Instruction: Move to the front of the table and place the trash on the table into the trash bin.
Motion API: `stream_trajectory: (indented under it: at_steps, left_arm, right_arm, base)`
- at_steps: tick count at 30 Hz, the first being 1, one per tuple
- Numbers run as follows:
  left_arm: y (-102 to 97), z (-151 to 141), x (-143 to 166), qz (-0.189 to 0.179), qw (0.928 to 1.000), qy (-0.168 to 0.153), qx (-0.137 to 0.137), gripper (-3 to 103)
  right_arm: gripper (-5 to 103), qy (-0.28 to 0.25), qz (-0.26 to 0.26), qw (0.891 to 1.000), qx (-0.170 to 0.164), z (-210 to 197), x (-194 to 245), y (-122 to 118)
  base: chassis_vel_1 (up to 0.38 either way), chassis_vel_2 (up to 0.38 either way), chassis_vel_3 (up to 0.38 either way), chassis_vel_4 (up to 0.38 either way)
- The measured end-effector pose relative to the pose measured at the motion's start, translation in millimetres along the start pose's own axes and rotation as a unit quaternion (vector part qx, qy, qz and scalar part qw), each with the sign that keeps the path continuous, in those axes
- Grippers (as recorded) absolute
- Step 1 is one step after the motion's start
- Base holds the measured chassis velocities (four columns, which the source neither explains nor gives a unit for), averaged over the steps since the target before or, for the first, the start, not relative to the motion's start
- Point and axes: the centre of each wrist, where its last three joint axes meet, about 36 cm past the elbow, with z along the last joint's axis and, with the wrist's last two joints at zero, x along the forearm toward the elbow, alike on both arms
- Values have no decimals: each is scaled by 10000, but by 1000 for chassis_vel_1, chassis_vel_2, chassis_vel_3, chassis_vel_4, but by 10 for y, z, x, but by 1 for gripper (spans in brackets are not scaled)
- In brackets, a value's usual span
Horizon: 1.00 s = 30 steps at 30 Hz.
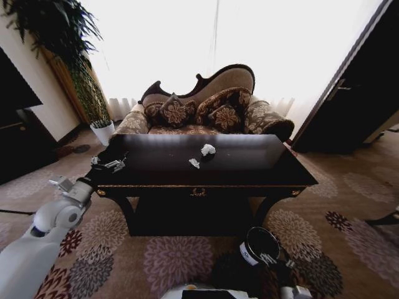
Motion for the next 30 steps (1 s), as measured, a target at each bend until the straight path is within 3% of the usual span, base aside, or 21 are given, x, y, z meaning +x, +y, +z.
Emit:
stream_trajectory:
  at_steps: [16, 22, 30]
  left_arm:
    - [0, 0, 0, 0, 10000, 0, 0, 100]
    - [0, 0, 0, 0, 10000, 0, 0, 100]
    - [0, 0, 0, 0, 10000, 0, 0, 100]
  right_arm:
    - [100, -986, -311, 9940, -348, -1167, 155, 421]
    - [100, -1205, -494, 9908, -367, -1515, -68, 488]
    - [100, -1434, -900, 9851, -293, -2044, -705, 566]
  base:
    - [0, 0, 0, 0]
    - [0, 0, 0, 0]
    - [0, 0, 0, 0]
